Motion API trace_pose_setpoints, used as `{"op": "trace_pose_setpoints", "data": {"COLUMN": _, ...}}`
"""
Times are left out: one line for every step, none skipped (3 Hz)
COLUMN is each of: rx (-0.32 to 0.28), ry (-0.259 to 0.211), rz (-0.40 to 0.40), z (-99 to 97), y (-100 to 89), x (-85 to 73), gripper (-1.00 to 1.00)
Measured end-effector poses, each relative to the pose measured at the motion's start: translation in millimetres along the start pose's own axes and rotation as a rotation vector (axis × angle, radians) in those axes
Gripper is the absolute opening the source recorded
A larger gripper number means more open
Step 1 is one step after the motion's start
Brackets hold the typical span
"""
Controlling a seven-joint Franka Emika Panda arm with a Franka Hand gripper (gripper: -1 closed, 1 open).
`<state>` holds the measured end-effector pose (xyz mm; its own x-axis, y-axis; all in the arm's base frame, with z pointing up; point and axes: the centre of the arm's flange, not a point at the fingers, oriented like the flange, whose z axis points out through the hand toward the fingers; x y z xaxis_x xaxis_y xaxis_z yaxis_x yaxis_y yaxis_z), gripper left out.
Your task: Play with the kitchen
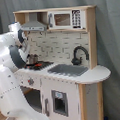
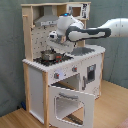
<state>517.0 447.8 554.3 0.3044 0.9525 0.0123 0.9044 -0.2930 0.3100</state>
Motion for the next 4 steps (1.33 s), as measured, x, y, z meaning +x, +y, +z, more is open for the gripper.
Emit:
{"op": "trace_pose_setpoints", "data": {"rx": 0.032, "ry": -0.017, "rz": -0.008, "z": 3.4, "y": 1.1, "x": 4.2, "gripper": 1.0}}
{"op": "trace_pose_setpoints", "data": {"rx": 0.111, "ry": -0.069, "rz": -0.019, "z": 12.3, "y": -3.6, "x": -2.2, "gripper": 1.0}}
{"op": "trace_pose_setpoints", "data": {"rx": 0.126, "ry": -0.08, "rz": -0.02, "z": 14.6, "y": -1.9, "x": -5.6, "gripper": 1.0}}
{"op": "trace_pose_setpoints", "data": {"rx": 0.128, "ry": -0.083, "rz": -0.02, "z": 15.0, "y": -1.7, "x": -6.1, "gripper": -1.0}}
